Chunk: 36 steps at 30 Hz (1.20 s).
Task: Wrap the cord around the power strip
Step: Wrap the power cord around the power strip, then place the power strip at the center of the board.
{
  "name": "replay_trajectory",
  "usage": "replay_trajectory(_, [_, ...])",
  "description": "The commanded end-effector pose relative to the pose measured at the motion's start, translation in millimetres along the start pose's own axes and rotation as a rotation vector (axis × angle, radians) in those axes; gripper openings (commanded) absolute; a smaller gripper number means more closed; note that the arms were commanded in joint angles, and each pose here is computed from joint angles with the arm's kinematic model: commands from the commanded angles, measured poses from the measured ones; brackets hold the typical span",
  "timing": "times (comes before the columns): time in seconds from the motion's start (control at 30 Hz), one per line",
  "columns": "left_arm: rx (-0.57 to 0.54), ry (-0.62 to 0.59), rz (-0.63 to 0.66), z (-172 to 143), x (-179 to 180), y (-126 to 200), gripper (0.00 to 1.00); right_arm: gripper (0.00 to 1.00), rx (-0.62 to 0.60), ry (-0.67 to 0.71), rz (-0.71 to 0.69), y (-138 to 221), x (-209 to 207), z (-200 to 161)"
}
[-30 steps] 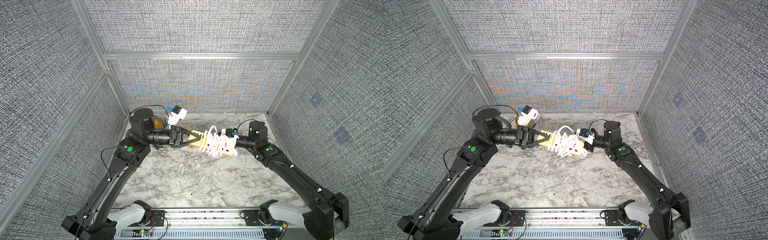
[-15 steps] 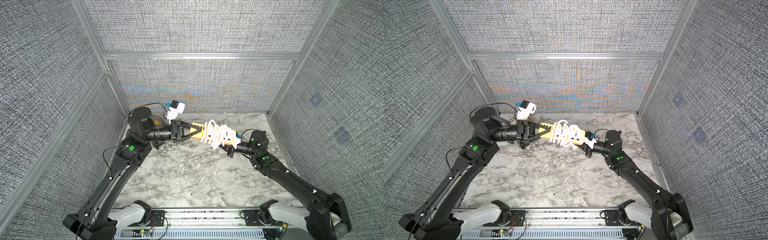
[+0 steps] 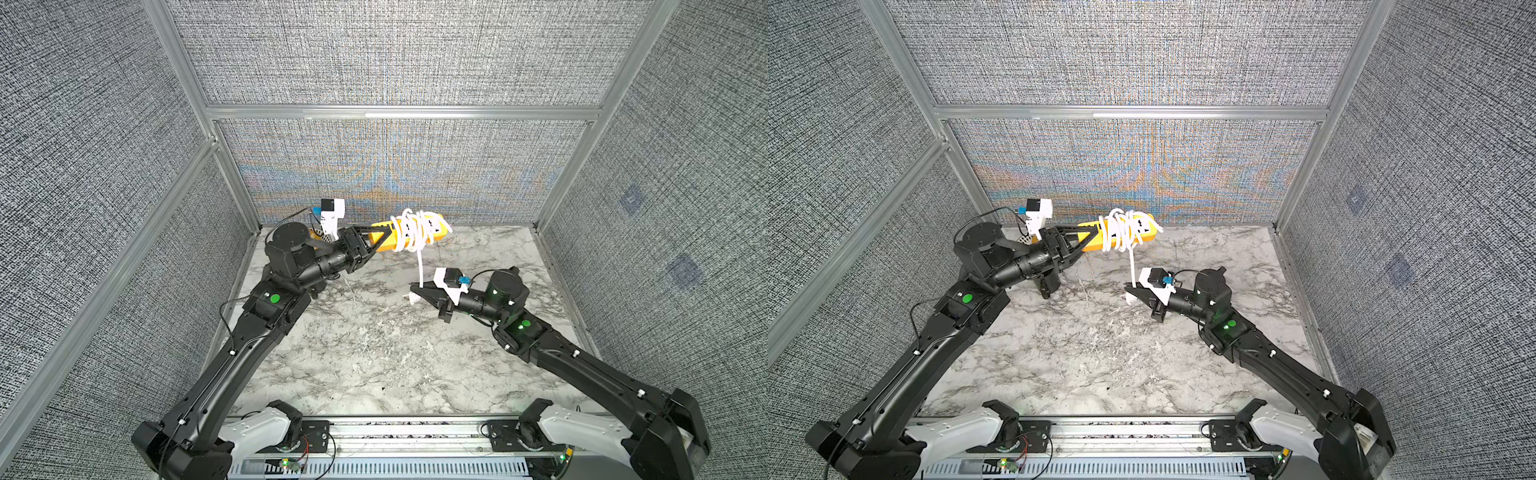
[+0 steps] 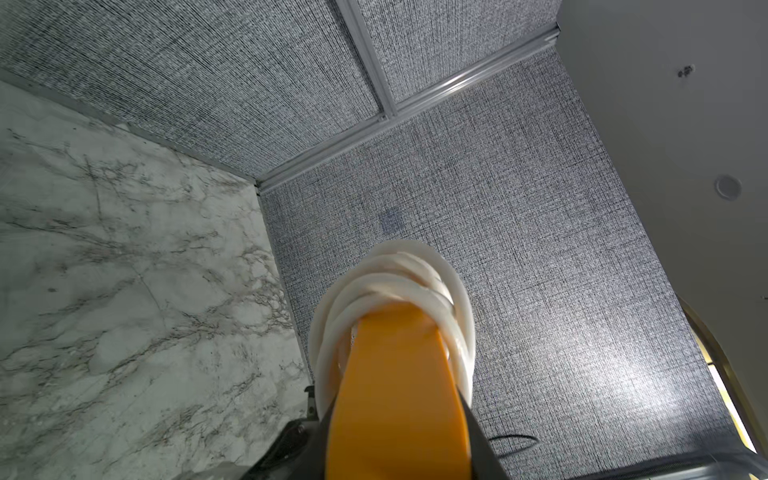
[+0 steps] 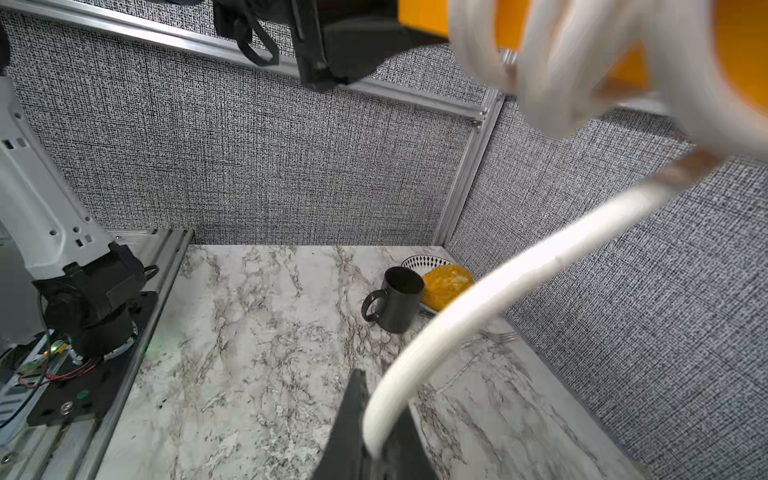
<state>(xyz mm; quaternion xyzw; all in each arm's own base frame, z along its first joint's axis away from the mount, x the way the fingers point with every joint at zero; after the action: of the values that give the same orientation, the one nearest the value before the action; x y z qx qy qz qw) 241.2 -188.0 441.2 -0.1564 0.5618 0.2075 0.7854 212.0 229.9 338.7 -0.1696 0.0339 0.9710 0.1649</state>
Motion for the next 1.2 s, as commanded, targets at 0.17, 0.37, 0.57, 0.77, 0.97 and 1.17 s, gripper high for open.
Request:
replay_trajectory(0.17, [-0.136, -0.154, 0.121, 22, 11, -12, 0.00, 0.00, 0.155, 0.189, 0.023, -16, 17, 25])
replay_trajectory(0.37, [-0.107, -0.346, 0.322, 18, 42, -9, 0.00, 0.00, 0.255, 0.334, -0.013, -15, 10, 59])
replay_trajectory(0.57, [0.095, -0.375, 0.381, 2, 69, -16, 0.00, 0.00, 0.369, 0.374, -0.013, -29, -2, 49])
replay_trajectory(0.77, [0.217, -0.357, 0.512, -24, 122, -4, 0.00, 0.00, 0.481, 0.393, -0.059, -41, -18, 37])
replay_trajectory(0.97, [0.349, -0.343, 0.552, -39, 150, -4, 0.00, 0.00, 0.586, 0.462, -0.074, -49, -26, 23])
replay_trajectory(1.17, [0.517, -0.274, 0.513, -55, 171, -12, 0.00, 0.00, 0.617, 0.567, -0.064, -57, -32, -1])
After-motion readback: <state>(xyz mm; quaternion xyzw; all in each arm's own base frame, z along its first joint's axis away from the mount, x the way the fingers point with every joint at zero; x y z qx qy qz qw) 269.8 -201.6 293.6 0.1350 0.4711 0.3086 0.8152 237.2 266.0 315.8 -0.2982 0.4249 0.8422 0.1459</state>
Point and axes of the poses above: each gripper's point midway between its finger pads, its own y axis back along the fingers, its own x axis along the line the jaws close on, z = x × y, the point moved 8 cm from there along y, back along the fingers, and after that the axes turned 5 degrees about y, right-handed, at the moved point
